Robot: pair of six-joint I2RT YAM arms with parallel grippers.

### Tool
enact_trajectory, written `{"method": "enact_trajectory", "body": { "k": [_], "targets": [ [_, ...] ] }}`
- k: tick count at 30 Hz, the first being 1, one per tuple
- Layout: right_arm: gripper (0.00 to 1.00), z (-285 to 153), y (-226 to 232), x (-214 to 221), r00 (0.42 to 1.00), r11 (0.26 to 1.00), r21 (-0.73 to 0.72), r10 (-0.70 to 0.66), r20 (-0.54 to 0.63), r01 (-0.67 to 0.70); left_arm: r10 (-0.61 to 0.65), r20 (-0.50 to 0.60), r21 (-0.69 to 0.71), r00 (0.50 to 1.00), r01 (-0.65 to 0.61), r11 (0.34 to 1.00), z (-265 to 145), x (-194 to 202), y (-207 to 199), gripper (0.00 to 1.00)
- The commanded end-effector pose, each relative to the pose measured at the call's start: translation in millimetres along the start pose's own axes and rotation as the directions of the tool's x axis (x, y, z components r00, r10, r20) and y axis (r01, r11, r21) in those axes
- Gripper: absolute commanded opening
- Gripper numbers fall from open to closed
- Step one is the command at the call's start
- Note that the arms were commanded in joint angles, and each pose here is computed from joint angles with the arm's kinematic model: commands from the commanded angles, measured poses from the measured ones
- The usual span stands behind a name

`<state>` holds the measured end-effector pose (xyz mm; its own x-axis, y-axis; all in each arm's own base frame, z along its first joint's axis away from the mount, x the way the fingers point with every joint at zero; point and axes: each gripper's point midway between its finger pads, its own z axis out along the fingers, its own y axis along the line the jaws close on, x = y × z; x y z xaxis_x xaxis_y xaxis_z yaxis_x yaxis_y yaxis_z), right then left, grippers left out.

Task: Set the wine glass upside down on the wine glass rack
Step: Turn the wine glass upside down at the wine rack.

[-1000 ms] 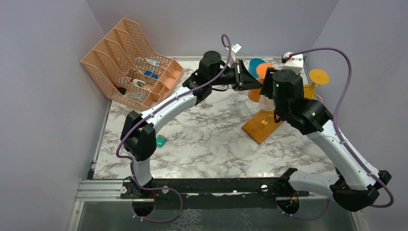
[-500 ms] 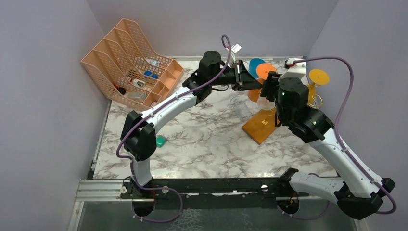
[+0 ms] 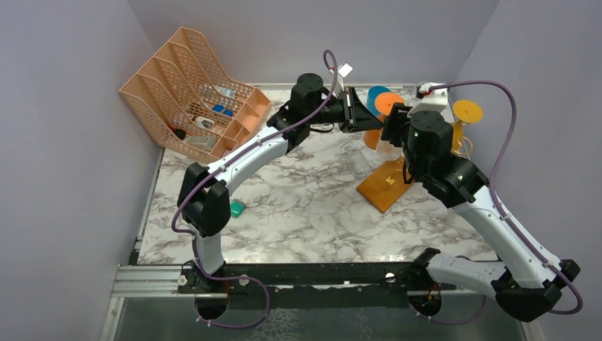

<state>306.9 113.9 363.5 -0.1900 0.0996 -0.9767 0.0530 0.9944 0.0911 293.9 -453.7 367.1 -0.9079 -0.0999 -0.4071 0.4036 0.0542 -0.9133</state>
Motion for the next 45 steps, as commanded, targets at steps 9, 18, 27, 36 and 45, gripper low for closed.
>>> {"method": "enact_trajectory", "body": {
  "k": [9,18,27,36,45],
  "targets": [
    [0.01,-26,87,-23,0.997,0.885,-0.465,0.053,0.057,-0.02,0.101,-0.016,0.145,0.995,-0.098,0.985,10,13,-45,0.03],
    [0.01,-20,91,-20,0.999,0.89,-0.455,0.028,0.04,-0.007,0.088,-0.023,0.143,0.996,-0.083,0.986,10,15,-44,0.06],
    [0.01,-27,85,-8,1.0,0.884,-0.467,-0.016,0.026,0.027,0.06,-0.01,0.125,0.998,-0.058,0.99,9,11,-46,0.35],
    [0.01,-27,85,-8,0.999,0.881,-0.471,-0.029,0.028,0.039,0.085,0.041,0.069,0.996,-0.088,0.994,0,0,-47,0.41],
    [0.01,-29,82,-4,1.0,0.886,-0.464,-0.012,0.004,0.013,0.111,0.067,0.074,0.991,-0.116,0.99,-7,-3,-60,0.4]
  ]
}}
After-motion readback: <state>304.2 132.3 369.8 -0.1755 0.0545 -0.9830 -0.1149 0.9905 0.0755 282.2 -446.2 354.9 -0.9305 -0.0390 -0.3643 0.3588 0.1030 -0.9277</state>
